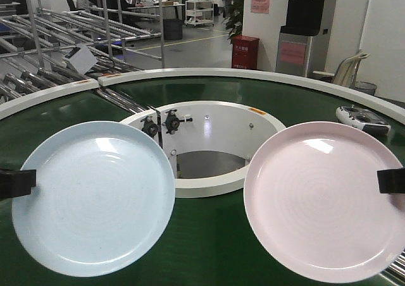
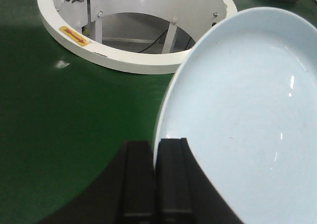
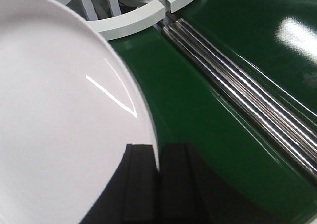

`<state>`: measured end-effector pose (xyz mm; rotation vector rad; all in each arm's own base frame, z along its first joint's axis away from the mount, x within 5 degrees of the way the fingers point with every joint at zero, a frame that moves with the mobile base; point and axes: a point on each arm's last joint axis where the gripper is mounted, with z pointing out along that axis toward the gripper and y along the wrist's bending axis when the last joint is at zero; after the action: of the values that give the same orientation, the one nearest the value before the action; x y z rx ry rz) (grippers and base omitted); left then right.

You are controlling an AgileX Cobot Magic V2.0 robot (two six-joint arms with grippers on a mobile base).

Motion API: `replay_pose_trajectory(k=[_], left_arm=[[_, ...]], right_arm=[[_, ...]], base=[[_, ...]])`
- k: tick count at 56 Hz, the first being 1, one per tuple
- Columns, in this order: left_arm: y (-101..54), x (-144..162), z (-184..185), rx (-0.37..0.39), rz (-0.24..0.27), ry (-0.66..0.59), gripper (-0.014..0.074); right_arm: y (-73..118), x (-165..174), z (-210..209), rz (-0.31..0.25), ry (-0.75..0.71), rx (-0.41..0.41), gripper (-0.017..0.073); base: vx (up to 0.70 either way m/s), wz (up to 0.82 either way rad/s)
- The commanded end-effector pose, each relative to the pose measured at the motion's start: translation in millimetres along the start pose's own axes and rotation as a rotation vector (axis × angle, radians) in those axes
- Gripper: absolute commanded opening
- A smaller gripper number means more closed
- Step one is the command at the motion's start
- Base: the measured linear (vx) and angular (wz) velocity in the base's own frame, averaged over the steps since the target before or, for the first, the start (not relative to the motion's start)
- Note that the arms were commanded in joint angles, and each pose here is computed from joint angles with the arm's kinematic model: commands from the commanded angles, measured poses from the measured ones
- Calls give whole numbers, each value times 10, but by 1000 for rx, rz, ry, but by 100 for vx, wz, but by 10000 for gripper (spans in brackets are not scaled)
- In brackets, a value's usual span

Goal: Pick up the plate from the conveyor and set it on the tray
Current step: 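Hold both plates raised while the base drives to the tray table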

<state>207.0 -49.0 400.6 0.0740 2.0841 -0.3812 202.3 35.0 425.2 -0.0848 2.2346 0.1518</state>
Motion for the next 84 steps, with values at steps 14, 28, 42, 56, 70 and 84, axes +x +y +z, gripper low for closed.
replay_pose_trajectory(k=[14, 28, 42, 56, 70, 84], left_arm=[[-49, -153, -103, 20, -5, -117, -6], [-49, -151, -103, 20, -5, -115, -6], [-49, -151, -103, 20, -5, -115, -6], [-49, -151, -103, 20, -5, -115, -6], [-49, -151, -103, 20, -5, -115, -6], [-49, -151, -103, 20, -5, -115, -6]], right_arm=[[-3, -115, -128, -5, -117, 0, -12], [-3, -115, -128, -5, -116, 0, -12], [-3, -115, -128, -5, -116, 0, -12], [-3, -115, -128, -5, -116, 0, -12], [-3, -113, -128, -5, -115, 0, -12], [-3, -111, -128, -5, -112, 0, -12]], base=[[0, 0], [-3, -9], [-9, -36], [-14, -54], [-15, -59], [-15, -60]])
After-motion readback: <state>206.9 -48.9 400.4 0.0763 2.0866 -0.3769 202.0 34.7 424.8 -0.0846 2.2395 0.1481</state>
